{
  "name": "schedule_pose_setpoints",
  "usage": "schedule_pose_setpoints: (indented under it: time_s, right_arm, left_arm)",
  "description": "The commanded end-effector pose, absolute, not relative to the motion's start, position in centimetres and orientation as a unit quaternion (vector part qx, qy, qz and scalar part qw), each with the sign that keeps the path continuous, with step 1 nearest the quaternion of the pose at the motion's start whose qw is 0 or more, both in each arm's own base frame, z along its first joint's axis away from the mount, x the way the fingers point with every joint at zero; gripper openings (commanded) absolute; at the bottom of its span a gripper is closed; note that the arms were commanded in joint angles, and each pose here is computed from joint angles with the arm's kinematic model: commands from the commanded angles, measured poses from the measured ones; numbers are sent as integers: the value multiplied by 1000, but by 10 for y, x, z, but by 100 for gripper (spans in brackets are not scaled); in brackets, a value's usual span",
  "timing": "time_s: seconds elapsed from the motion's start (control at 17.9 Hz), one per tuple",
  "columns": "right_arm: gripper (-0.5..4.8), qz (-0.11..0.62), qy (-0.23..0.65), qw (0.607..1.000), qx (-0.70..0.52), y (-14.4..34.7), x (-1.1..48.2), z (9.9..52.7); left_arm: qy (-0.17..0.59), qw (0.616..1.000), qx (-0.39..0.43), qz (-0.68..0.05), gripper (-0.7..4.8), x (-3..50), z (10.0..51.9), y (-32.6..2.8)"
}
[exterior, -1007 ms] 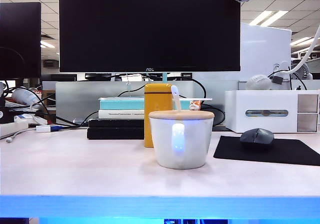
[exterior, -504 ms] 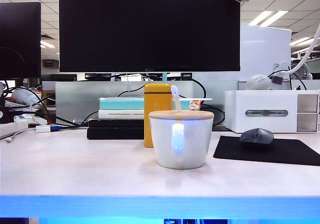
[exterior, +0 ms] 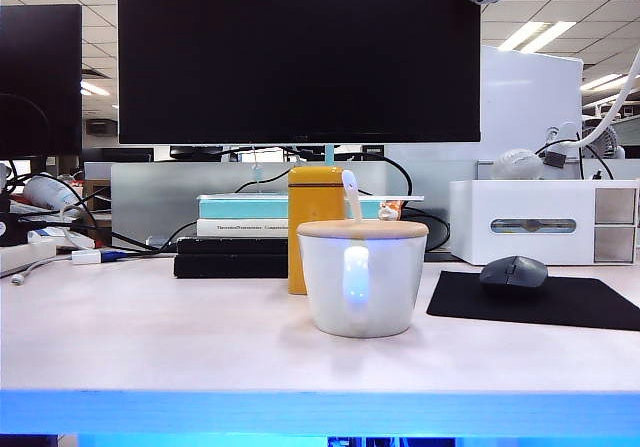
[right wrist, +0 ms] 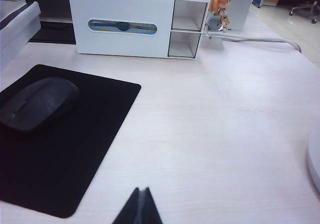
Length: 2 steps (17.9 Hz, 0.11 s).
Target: Place the black mouse on the black mouse pad.
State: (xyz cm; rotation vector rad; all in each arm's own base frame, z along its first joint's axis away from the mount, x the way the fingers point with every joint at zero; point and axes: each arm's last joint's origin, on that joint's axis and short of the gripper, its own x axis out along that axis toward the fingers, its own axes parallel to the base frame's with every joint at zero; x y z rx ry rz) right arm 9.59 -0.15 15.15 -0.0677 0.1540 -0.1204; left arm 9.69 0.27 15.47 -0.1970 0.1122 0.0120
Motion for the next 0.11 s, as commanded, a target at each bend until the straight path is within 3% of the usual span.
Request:
schedule_pose_setpoints:
  time_s: [0.06, 0.11]
  right_arm:
    - [-1, -59, 79, 994, -35, -1, 96, 149]
    - [-1, -59, 79, 994, -35, -1, 96, 149]
  left_arm:
    - [49, 994, -98, 4, -1, 97, 156, 3]
    - [49, 994, -98, 4, -1, 97, 156, 3]
